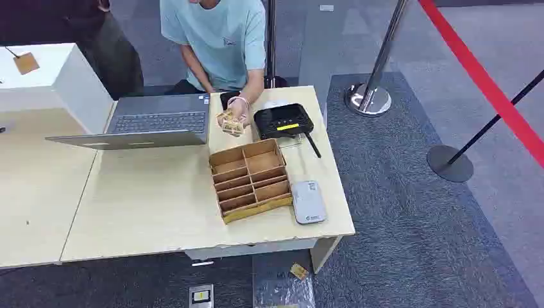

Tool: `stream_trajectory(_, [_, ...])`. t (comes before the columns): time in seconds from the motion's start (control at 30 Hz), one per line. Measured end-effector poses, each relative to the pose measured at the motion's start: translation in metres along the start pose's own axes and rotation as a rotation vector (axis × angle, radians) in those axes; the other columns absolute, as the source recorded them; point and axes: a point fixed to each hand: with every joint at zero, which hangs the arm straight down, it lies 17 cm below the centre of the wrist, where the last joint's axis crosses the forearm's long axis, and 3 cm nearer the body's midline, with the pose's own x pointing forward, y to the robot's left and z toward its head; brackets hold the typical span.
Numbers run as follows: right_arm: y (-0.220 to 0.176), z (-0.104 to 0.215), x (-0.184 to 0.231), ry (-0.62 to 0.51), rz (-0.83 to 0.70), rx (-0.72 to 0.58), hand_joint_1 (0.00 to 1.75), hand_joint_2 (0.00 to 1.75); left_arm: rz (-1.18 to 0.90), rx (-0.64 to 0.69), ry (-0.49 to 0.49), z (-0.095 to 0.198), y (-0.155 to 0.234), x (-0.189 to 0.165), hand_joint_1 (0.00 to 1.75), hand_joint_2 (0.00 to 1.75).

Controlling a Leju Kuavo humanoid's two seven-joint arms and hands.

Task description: Pass the card to the sensor for recognition and then transmit it.

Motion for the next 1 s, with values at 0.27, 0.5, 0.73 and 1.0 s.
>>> stream_trajectory(0.27, [0.0, 0.0, 0.0, 0.0, 0.0, 0.0, 0.0, 1.75, 0.0, 0.0, 0.0, 0.0, 0.0, 0.0, 0.0, 1.75])
stream_trajectory(0.5, [-0.013, -0.004, 0.022, -0.033, -0.077, -0.05, 0.0, 1.75, 0.081, 0.038, -0.014, -0.004, 0.005, 0.018, 0.0, 0.0])
stream_trajectory(0.73, [-0.04, -0.008, 0.042, -0.049, -0.149, -0.14, 0.0, 1.75, 0.154, 0.074, 0.026, -0.007, 0.007, 0.029, 0.0, 0.0])
stream_trajectory(1.0, [-0.084, -0.008, 0.052, -0.019, -0.221, -0.28, 0.0, 1.75, 0.21, 0.101, 0.109, -0.009, 0.004, 0.03, 0.0, 0.0])
